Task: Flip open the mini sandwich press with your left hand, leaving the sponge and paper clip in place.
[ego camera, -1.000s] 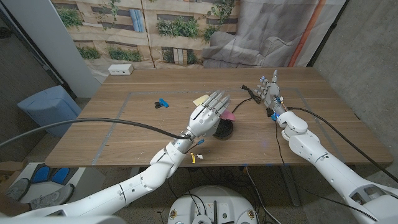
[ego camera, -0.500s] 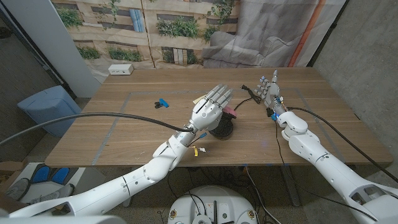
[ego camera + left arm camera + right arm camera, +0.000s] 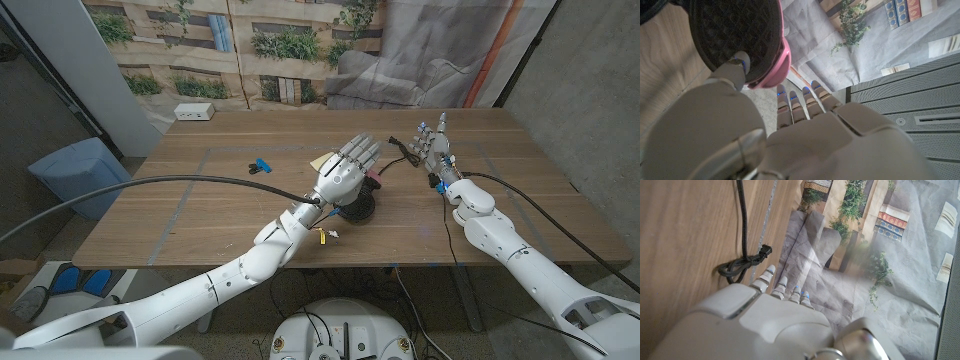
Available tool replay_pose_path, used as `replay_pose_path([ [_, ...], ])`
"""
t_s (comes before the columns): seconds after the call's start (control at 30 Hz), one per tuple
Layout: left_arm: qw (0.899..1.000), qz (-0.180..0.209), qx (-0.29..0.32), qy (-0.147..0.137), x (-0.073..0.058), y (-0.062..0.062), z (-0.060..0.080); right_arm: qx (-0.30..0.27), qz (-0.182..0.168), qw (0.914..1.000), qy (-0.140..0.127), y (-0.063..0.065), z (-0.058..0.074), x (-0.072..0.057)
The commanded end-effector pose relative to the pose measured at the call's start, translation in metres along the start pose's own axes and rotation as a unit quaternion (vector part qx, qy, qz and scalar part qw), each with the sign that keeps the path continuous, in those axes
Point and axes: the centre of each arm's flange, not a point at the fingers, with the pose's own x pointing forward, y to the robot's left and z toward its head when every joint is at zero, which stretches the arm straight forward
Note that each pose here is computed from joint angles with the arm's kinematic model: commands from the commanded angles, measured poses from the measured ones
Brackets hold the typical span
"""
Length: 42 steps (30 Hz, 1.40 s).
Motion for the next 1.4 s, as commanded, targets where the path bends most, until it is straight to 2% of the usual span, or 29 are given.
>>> replay_pose_path([
  [0.03, 1.0, -0.015, 0.001, -0.011, 0.015, -0.01, 0.001, 0.0, 0.0, 1.0, 0.0, 0.0, 0.0, 0.0],
  [0.53, 1.0, -0.008, -0.002, -0.017, 0.036, -0.015, 0.003, 0.0, 0.0, 1.0, 0.0, 0.0, 0.0, 0.0],
  [1.0, 1.0, -0.009, -0.008, -0.018, 0.046, -0.018, 0.007, 0.0, 0.0, 1.0, 0.0, 0.0, 0.0, 0.0],
  [1.4, 0.999, -0.014, -0.018, -0.026, 0.048, -0.024, 0.014, 0.0, 0.0, 1.0, 0.0, 0.0, 0.0, 0.0],
])
